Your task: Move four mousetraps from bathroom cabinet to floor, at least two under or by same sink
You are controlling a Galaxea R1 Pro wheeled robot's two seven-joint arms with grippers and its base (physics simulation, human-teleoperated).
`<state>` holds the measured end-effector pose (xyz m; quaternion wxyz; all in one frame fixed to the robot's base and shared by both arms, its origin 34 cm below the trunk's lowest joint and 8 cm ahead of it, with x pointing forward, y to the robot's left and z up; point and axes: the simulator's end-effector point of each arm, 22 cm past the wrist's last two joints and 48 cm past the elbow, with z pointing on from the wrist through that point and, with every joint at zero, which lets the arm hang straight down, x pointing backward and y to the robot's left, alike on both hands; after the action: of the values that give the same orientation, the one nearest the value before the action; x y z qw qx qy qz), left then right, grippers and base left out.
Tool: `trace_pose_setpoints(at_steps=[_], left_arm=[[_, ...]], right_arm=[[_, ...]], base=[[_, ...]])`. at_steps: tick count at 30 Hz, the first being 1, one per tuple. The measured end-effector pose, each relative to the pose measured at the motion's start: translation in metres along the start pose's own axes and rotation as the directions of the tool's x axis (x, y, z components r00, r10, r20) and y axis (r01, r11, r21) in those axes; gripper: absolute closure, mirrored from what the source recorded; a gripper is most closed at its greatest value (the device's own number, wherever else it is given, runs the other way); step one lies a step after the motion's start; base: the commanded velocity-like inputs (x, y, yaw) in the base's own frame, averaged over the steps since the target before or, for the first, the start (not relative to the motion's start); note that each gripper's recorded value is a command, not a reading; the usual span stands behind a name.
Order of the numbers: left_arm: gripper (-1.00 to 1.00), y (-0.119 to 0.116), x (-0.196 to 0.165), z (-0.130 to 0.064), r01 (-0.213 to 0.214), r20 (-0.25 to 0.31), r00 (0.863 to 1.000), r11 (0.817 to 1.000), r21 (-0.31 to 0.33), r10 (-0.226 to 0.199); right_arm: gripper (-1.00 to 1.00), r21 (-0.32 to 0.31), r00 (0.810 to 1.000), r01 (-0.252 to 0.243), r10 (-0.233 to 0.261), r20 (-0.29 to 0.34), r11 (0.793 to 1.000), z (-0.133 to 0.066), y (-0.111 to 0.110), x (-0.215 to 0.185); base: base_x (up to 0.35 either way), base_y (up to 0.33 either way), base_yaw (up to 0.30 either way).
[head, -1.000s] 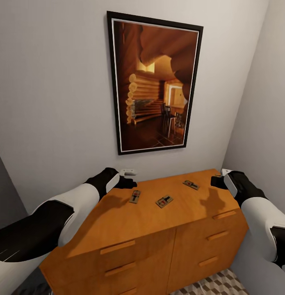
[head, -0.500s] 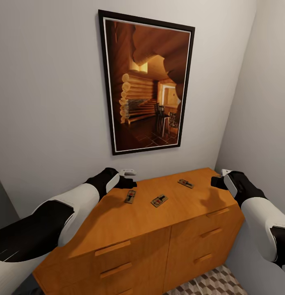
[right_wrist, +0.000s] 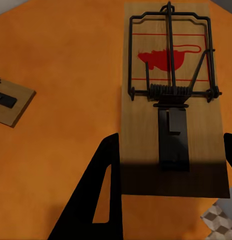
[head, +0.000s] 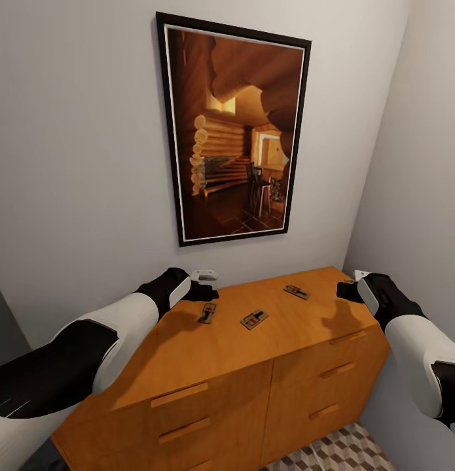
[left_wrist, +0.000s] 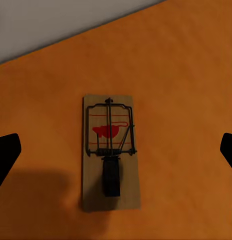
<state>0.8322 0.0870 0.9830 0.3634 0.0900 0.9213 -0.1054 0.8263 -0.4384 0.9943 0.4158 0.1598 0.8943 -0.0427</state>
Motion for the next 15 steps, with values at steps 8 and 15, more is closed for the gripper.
trace_pose_setpoints(at_steps=[8, 15], left_arm=[[-1.0, 0.0001, -0.0001, 0.0, 0.001, 0.001, 1.0, 1.0, 0.0, -0.001], [-1.0, 0.0003, 0.0012, 0.0006, 0.006, -0.001, 1.0, 1.0, 0.0, -0.006]], right_arm=[[1.0, -0.001, 1.0, 0.0, 0.0, 0.0, 1.0, 0.0001, 0.0001, 0.0002], [1.0, -0.001, 1.0, 0.0, 0.0, 0.0, 1.0, 0.0001, 0.0001, 0.0001]], base=[[0.0, 0.0, 0.0], [0.0, 0.0, 0.0]])
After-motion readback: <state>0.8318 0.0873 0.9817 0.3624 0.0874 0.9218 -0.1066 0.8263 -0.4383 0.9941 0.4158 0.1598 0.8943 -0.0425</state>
